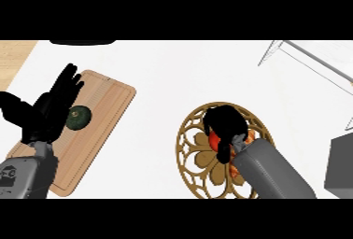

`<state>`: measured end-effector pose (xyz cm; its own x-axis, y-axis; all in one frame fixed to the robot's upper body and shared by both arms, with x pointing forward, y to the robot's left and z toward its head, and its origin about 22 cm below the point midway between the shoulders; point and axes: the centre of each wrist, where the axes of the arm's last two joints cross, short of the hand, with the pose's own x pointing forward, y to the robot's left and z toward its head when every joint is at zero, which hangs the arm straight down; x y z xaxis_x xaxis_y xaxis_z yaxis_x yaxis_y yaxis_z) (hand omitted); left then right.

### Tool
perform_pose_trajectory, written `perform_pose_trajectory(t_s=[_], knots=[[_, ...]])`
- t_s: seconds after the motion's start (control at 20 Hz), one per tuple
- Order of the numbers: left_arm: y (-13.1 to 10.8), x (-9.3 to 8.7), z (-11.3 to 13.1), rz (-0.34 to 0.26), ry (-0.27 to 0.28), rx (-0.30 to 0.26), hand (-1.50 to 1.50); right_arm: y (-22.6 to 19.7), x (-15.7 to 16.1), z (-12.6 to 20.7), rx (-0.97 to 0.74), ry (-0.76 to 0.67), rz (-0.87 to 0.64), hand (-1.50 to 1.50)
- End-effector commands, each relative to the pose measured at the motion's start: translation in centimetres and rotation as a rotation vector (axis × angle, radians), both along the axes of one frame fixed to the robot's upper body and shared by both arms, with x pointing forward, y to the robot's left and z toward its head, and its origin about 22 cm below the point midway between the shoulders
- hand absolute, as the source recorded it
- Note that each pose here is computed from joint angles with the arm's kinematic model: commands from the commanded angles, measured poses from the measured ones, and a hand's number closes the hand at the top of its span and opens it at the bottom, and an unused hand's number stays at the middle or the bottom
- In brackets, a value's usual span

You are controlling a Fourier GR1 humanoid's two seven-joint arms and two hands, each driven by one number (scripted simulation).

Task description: Pick the tomato from the placemat and place it in the tiered shelf

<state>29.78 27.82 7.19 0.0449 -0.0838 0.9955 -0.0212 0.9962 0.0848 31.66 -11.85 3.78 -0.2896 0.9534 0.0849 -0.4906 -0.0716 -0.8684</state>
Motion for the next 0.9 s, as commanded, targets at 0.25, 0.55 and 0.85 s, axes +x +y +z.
perform_pose_trajectory(t_s=[0.25,0.55,0.85], knots=[[-0.9,0.6,0.1,-0.004,-0.008,-0.01,0.0,-1.5,-4.4,-1.5,0.081,-0.068,0.109,1.5],[0.7,-0.6,-1.2,0.044,0.003,0.002,0.0,-6.8,-13.4,-0.8,0.226,-0.05,0.252,1.5],[1.9,-1.3,-1.3,0.032,0.011,0.004,0.0,-9.2,-14.4,3.7,0.607,-0.182,0.139,1.5]])
